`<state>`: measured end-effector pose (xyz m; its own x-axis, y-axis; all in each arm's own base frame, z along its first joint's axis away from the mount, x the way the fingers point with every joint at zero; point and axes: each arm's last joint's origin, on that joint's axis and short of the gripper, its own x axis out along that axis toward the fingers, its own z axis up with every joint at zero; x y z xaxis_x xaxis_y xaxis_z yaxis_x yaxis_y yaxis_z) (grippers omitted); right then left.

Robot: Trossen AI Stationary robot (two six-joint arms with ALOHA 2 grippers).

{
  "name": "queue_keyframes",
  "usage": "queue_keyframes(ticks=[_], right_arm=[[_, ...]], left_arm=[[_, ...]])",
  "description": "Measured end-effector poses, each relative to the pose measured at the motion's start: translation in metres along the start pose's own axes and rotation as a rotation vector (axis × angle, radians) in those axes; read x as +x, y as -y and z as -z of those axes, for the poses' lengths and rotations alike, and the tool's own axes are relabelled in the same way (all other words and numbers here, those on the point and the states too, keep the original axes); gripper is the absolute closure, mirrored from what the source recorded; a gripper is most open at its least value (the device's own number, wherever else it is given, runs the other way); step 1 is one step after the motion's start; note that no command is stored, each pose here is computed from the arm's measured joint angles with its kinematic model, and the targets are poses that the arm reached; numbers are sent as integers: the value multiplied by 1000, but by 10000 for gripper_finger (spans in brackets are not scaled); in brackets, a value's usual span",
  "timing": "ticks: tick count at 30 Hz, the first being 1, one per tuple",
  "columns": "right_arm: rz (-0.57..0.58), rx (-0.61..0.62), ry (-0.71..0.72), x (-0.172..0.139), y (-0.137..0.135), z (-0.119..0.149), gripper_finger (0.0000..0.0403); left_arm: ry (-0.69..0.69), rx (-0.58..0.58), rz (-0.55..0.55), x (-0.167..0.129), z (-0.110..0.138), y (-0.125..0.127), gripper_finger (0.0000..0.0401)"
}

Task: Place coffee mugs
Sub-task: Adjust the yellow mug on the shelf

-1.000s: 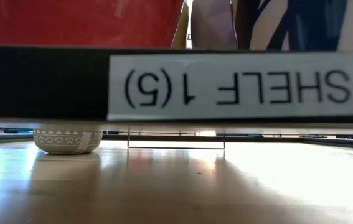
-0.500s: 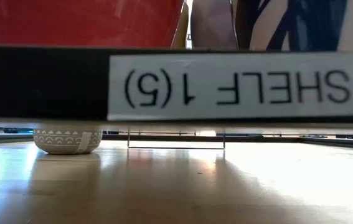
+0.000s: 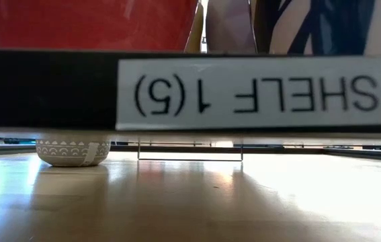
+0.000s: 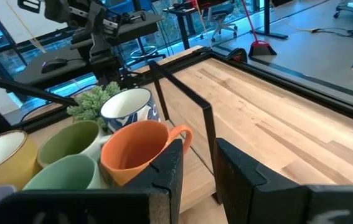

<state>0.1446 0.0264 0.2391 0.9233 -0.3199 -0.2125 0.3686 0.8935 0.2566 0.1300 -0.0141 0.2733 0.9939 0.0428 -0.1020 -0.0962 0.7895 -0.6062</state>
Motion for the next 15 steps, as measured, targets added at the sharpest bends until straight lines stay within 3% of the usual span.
queue_keyframes(ticks=[5, 15], right_arm=[[-16, -3, -10, 0, 0, 1, 330], [-18, -82, -1, 0, -1, 0, 330]], left_arm=[[13, 65, -13, 0, -1, 0, 256], [64, 80, -1, 0, -5, 2, 256]])
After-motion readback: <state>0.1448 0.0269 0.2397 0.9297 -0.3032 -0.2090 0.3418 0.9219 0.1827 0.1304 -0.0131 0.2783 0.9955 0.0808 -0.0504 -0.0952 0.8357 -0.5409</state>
